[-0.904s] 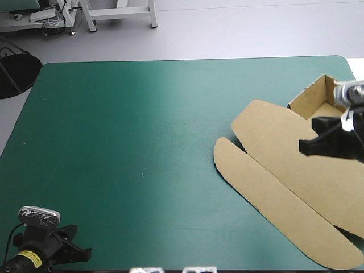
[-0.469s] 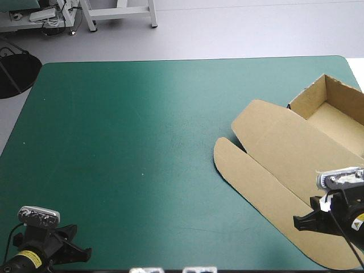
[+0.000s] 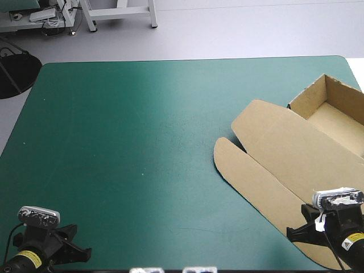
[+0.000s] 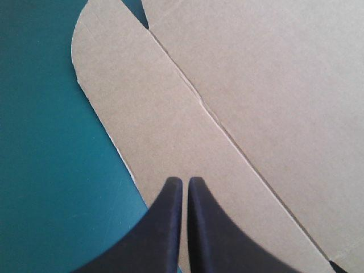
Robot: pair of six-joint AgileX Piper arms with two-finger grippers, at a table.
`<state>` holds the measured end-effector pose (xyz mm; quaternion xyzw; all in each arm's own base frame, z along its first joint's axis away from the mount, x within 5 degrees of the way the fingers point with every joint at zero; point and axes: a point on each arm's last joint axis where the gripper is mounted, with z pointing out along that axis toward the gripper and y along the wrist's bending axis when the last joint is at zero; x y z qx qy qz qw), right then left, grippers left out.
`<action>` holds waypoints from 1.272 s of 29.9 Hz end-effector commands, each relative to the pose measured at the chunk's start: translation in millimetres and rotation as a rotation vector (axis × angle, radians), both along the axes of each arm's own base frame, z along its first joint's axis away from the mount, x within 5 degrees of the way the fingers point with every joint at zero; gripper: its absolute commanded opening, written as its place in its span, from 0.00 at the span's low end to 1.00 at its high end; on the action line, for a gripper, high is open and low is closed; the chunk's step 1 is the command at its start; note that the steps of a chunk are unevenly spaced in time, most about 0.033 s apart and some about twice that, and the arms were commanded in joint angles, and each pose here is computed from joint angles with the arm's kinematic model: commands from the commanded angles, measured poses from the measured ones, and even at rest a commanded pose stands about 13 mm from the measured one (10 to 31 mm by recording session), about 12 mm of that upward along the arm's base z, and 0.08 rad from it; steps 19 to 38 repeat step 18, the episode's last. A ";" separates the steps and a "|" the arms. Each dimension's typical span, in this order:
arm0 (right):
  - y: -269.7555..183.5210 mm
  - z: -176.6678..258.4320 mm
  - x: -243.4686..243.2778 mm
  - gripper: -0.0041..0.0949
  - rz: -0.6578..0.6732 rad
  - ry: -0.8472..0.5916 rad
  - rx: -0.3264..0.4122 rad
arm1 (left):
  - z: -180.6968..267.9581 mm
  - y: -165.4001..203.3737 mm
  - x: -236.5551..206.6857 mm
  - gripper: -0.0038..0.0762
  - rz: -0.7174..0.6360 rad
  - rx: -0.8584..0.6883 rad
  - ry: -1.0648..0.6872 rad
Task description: Fold the box
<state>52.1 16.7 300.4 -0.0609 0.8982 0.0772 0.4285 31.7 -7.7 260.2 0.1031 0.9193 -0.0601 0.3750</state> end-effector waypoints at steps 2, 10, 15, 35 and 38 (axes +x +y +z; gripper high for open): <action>0.6 -1.8 6.0 0.06 0.000 -0.049 0.010 | 10.7 -1.8 4.1 0.04 -0.006 -0.023 -0.060; 0.6 -11.0 7.4 0.06 -0.001 -0.024 0.009 | 10.7 -1.8 4.1 0.04 -0.006 -0.023 -0.060; 0.6 -11.0 7.4 0.06 -0.001 -0.024 0.009 | 10.7 -1.9 4.1 0.04 -0.020 -0.010 -0.063; 0.6 -11.0 7.4 0.06 -0.001 -0.024 0.009 | 10.7 -1.9 4.1 0.04 -0.023 -0.007 -0.064; 0.6 -11.0 7.4 0.06 -0.001 -0.024 0.009 | 10.7 -1.9 4.1 0.04 -0.023 -0.007 -0.064</action>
